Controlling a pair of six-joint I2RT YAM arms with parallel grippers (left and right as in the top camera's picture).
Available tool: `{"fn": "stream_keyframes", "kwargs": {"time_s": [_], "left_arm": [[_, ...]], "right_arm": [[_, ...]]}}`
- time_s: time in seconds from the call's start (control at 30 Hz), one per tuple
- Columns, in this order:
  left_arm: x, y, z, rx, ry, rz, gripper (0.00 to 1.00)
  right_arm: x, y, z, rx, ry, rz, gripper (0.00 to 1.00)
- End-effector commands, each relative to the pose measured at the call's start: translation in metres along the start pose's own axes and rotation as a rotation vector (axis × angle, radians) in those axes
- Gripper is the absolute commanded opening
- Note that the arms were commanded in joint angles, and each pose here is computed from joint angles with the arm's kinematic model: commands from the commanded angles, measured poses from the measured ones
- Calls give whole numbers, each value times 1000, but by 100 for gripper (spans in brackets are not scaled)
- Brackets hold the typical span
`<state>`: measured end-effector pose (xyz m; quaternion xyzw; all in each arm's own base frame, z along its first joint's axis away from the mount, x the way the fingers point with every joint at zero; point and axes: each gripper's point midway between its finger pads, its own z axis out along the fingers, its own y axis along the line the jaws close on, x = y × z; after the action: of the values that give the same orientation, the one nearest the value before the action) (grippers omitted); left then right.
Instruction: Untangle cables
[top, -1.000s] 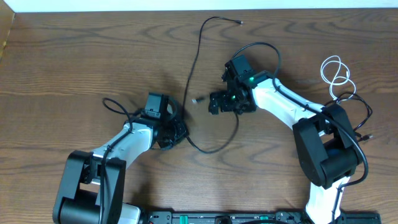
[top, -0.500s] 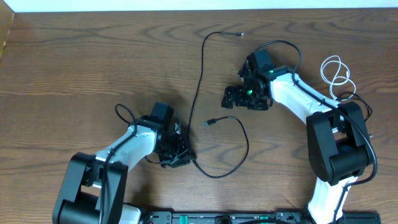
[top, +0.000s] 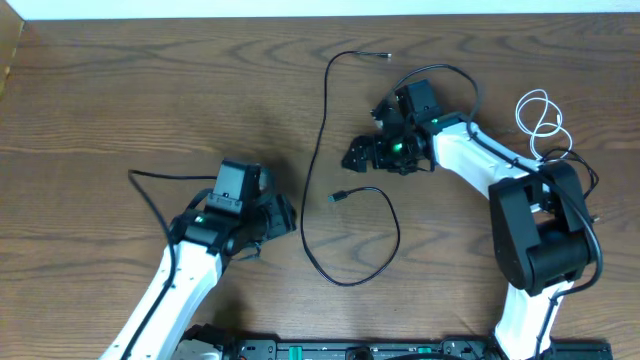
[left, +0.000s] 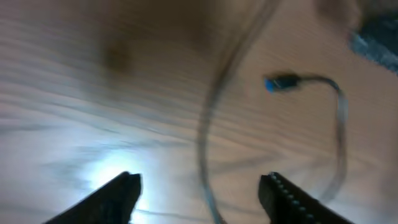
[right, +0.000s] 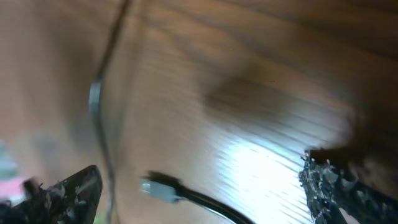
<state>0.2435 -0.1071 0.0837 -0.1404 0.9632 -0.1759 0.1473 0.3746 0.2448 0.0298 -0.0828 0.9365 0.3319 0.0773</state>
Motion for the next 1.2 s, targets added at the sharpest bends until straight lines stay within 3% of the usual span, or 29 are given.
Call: {"fn": "stream_keyframes", "kwargs": {"time_s": [0.0, 0.03, 0.27, 0.37, 0.5, 1.17], "left_arm": [[-23, 40, -13, -237, -148, 32, 86], [-23, 46, -15, -271, -151, 32, 98], [-17, 50, -14, -285, -128, 9, 98], [-9, 39, -11, -214, -96, -104, 98], [-9, 39, -11, -214, -96, -107, 98], [-9, 39, -11, -214, -96, -108, 98]], "right_arm": [[14, 24, 21, -90, 49, -9, 99], [11, 26, 25, -69, 29, -5, 99], [-10, 63, 52, 18, -142, -54, 99], [-12, 67, 60, 101, -210, -28, 99], [-8, 68, 67, 182, -264, 35, 99], [15, 78, 99, 254, -290, 11, 99]]}}
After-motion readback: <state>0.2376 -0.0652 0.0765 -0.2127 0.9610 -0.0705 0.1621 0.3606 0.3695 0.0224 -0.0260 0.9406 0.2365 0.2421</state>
